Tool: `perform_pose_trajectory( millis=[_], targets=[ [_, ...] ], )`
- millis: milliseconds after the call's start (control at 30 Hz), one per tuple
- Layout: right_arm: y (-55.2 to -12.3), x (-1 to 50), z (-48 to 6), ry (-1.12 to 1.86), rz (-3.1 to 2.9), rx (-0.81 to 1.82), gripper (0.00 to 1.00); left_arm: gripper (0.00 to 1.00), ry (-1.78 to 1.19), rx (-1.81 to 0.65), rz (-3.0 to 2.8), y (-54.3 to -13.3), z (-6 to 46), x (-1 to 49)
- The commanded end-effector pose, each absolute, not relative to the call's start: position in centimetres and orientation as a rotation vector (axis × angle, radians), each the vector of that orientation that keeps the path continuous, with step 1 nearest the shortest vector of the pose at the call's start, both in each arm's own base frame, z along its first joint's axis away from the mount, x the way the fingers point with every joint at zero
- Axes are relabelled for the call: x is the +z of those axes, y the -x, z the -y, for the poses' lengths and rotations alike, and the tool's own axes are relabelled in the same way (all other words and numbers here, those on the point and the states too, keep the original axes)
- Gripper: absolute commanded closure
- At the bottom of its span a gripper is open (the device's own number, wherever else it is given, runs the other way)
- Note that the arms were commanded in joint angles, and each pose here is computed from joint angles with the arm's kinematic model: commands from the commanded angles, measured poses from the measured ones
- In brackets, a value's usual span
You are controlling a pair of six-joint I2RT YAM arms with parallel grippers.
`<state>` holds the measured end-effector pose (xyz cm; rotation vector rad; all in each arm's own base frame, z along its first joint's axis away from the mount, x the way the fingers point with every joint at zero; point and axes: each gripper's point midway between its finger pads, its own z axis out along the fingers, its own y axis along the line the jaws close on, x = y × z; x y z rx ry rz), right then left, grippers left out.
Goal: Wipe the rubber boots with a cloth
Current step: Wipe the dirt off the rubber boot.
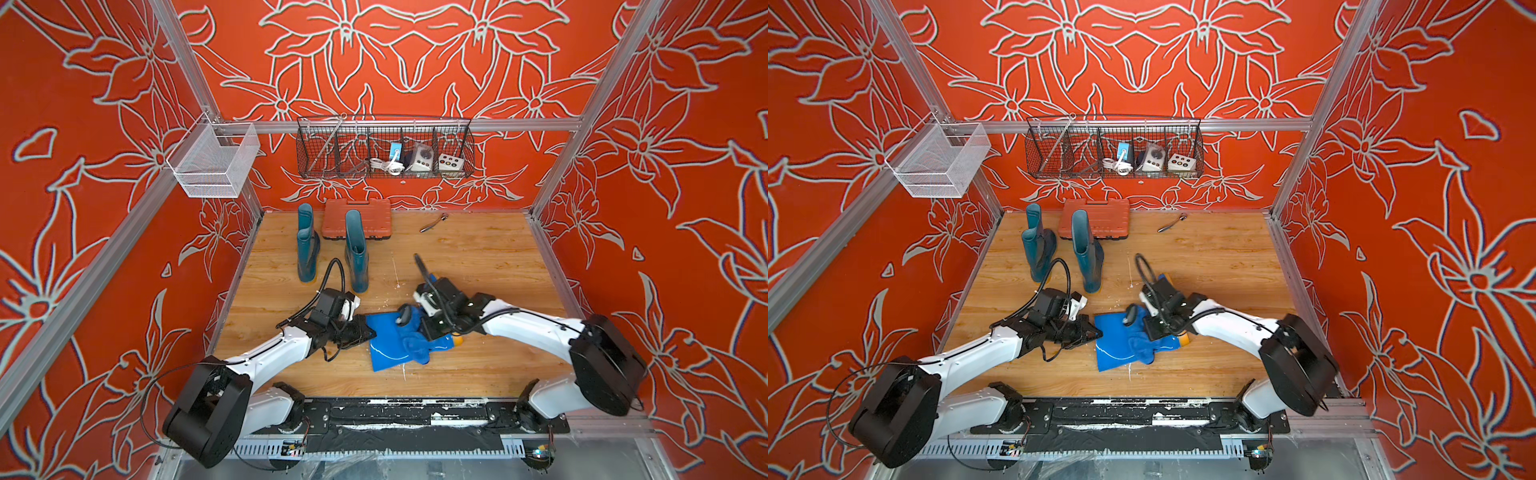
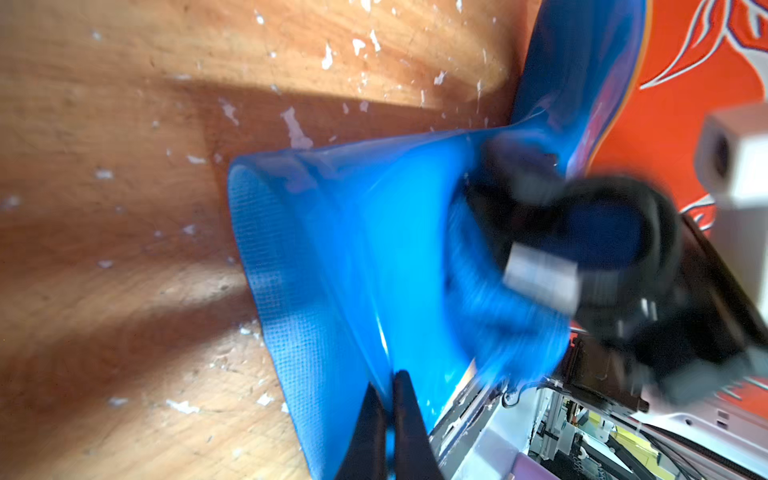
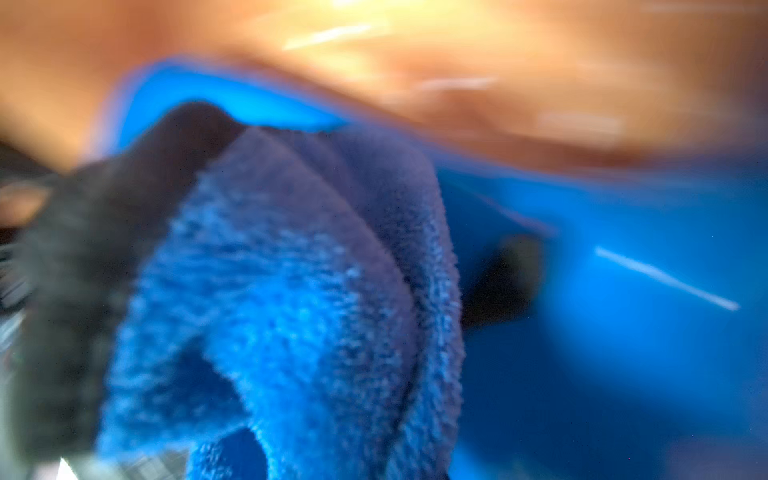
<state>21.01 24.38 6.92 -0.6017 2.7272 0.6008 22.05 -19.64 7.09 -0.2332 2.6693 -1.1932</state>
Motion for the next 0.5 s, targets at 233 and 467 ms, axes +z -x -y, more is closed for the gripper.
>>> perform_pose_trajectory(
  millis=[233,467],
  targets=[
    [-14.2,8.6,-35.5,1.068,-2.558,0.721,1.00,1.00,0.200,-1.277,-2.647,-23.9,20.6,8.3],
    [-18.6,5.5,-23.7,0.752,-2.735,0.536,1.00,1.00,0.216,-1.290,-2.660,-24.0,20.0,8.0]
  ],
)
